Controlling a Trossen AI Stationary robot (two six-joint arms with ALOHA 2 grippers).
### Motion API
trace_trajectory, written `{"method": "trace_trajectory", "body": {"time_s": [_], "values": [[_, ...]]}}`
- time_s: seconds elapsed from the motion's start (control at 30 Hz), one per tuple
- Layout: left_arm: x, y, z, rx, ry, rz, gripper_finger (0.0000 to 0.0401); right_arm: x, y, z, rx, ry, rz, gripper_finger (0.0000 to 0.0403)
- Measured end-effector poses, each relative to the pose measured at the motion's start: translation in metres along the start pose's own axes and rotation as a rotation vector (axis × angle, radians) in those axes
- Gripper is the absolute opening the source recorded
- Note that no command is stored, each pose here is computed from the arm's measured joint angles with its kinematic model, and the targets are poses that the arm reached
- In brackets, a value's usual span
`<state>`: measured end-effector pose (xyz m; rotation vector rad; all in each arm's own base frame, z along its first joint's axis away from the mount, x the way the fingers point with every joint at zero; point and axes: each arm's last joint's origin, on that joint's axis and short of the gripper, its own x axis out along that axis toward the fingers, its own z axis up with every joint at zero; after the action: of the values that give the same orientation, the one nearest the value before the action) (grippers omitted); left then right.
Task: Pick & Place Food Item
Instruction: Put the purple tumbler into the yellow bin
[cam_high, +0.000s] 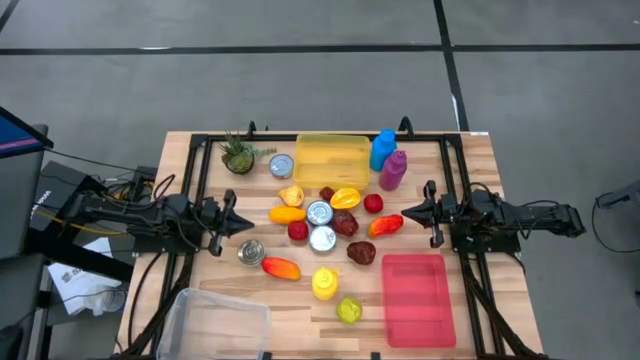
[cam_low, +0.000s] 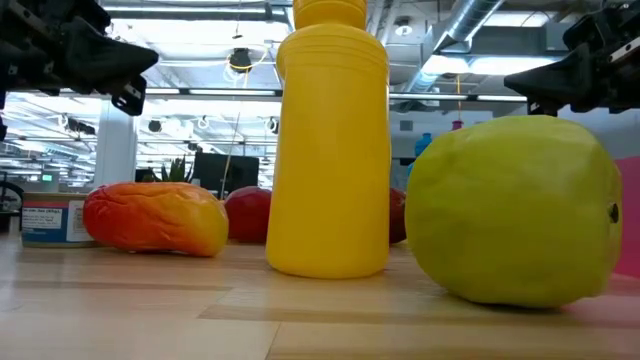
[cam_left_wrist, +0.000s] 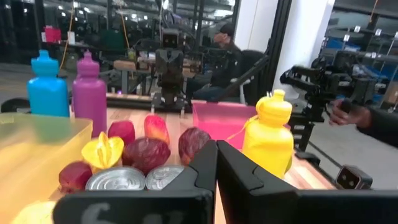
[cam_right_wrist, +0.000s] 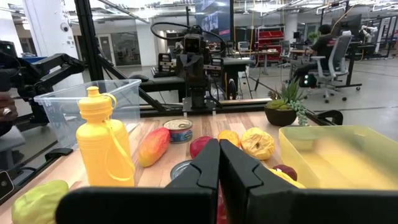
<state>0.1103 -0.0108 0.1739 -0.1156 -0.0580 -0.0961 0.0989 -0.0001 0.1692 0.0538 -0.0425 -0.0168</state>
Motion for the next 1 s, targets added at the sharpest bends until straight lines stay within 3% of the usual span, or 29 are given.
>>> {"method": "trace_trajectory", "body": {"time_s": [0.47,0.77,1.0], "values": [[0.0,-0.001,0.008,0.0,-0.088,-0.002,0.0002,0.0,-0.001,0.006,-0.008,-0.051,-0.01,0.0],[0.0,-0.001,0.009,-0.101,-0.09,-0.006,0.0002,-0.002,-0.009,0.014,-0.028,-0.114,-0.172,0.0],[0.0,-0.001,0.009,-0.103,-0.089,-0.007,0.0012,0.0,-0.011,0.012,0.045,-0.082,-0.202,0.002]]}}
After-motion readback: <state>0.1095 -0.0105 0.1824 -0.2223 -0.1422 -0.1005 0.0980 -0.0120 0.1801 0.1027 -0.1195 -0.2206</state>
